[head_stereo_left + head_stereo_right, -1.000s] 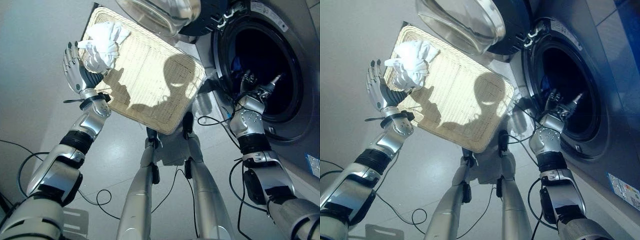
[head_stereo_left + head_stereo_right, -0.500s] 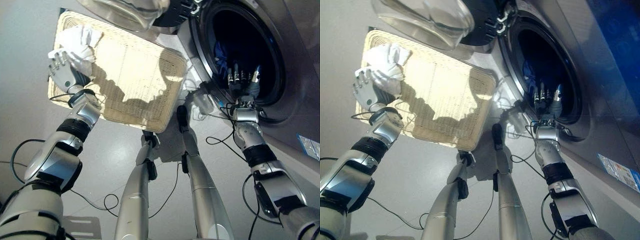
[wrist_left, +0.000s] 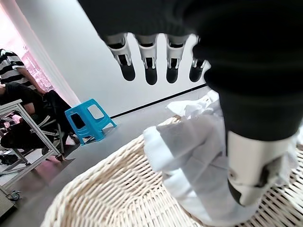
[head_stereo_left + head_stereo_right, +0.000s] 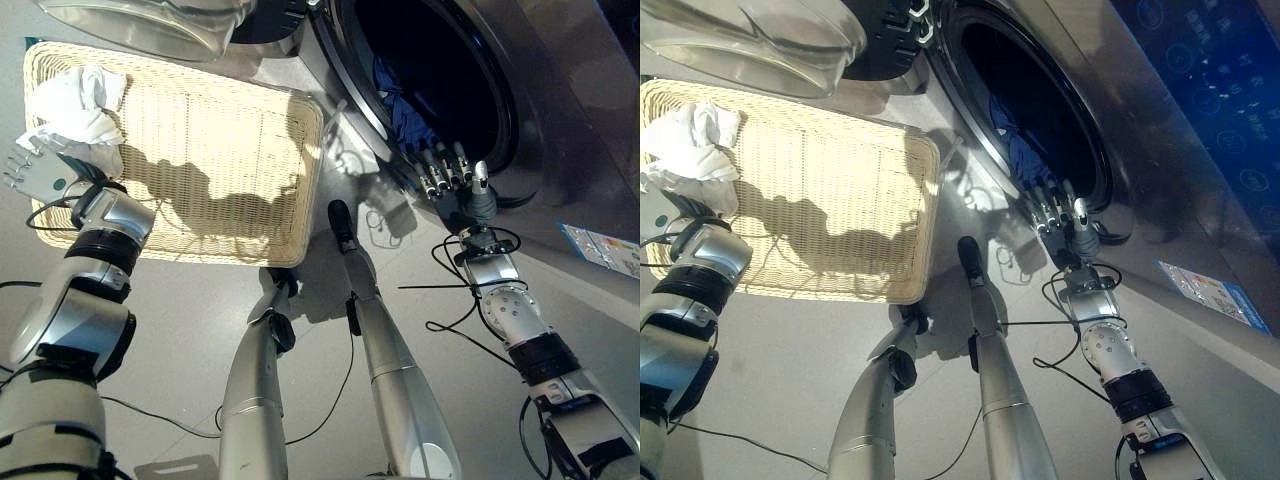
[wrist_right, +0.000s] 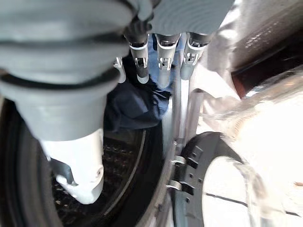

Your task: Put the clothes into the washing machine.

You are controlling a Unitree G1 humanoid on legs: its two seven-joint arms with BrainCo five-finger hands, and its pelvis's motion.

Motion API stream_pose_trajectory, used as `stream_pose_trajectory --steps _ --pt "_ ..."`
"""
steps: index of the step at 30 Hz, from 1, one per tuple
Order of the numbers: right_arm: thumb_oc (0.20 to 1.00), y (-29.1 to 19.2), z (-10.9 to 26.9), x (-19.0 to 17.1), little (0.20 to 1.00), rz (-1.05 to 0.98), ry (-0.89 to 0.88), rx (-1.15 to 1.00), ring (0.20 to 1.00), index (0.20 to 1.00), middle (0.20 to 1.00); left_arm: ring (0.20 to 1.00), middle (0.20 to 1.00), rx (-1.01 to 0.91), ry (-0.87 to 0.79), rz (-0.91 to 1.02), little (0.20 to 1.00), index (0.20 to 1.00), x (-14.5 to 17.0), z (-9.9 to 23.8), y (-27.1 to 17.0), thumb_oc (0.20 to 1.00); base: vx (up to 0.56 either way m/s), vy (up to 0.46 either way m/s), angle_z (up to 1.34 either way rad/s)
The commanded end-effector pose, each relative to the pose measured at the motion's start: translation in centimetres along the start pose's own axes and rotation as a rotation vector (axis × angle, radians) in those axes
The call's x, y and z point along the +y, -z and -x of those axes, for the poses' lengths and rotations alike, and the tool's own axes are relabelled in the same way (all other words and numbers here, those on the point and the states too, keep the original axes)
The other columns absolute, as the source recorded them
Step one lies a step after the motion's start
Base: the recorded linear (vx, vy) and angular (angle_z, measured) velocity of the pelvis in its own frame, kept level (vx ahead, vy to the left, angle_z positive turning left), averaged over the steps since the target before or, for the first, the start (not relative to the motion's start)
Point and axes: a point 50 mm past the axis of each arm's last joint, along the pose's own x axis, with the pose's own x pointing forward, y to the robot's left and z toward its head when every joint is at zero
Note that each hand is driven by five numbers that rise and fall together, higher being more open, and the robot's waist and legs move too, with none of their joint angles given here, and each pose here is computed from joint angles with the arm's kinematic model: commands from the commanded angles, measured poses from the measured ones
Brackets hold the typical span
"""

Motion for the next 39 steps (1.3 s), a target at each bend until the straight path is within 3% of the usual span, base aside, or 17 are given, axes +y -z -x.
stream_pose_trajectory --steps 1,4,5,6,15,25,30,33,39 --pt "1.0 0.6 1.2 1.5 1.0 0.026 -0.126 0.071 1.0 1.0 1.0 1.0 1.0 0.091 -0.2 -0.066 1.0 1.0 4.4 -3.8 3.1 1.0 0.01 0.093 -0.06" --pt "1.0 1.8 2.1 1.7 1.0 0.034 -0.204 0.194 1.0 1.0 1.0 1.0 1.0 0.077 -0.238 0.018 1.0 1.0 5.4 -4.4 2.9 1.0 0.01 0.071 -0.03" --pt "1.0 2.6 2.9 1.5 1.0 0.062 -0.248 0.276 1.0 1.0 1.0 0.382 0.382 0.049 -0.226 0.133 0.382 0.382 5.8 -4.8 2.3 0.382 0.0 0.044 -0.01" --pt "1.0 2.9 3.3 1.3 1.0 0.085 -0.268 0.313 1.0 1.0 1.0 0.2 0.2 0.027 -0.214 0.202 0.2 0.2 6.2 -5.0 1.8 0.2 0.0 0.043 -0.01" --pt "1.0 3.6 3.1 1.0 1.0 0.191 -0.267 0.362 1.0 1.0 1.0 0.2 0.2 -0.146 -0.258 0.373 0.2 0.2 8.0 -5.4 -0.8 0.2 -0.01 0.013 0.03" --pt "1.0 5.6 3.9 1.9 1.0 0.176 -0.231 0.364 1.0 1.0 1.0 0.2 0.2 -0.356 -0.28 0.566 0.2 0.2 8.0 -3.2 -3.6 0.2 -0.03 -0.056 0.1" --pt "1.0 6.2 4.4 2.2 1.0 0.185 -0.206 0.362 1.0 1.0 1.0 0.2 0.2 -0.483 -0.275 0.613 0.2 0.2 7.4 -1.2 -4.6 0.2 -0.05 -0.084 0.18" --pt "1.0 6.8 4.4 2.7 1.0 0.217 -0.199 0.342 1.0 1.0 1.0 0.2 0.2 -0.617 -0.272 0.619 0.2 0.2 6.0 1.7 -5.2 0.2 -0.12 -0.193 0.23" --pt "1.0 7.4 3.8 2.4 1.0 0.359 -0.136 0.318 1.0 1.0 1.0 0.2 0.2 -0.759 -0.083 0.692 0.2 0.2 3.6 5.7 -5.4 0.2 -0.06 -0.162 0.28"
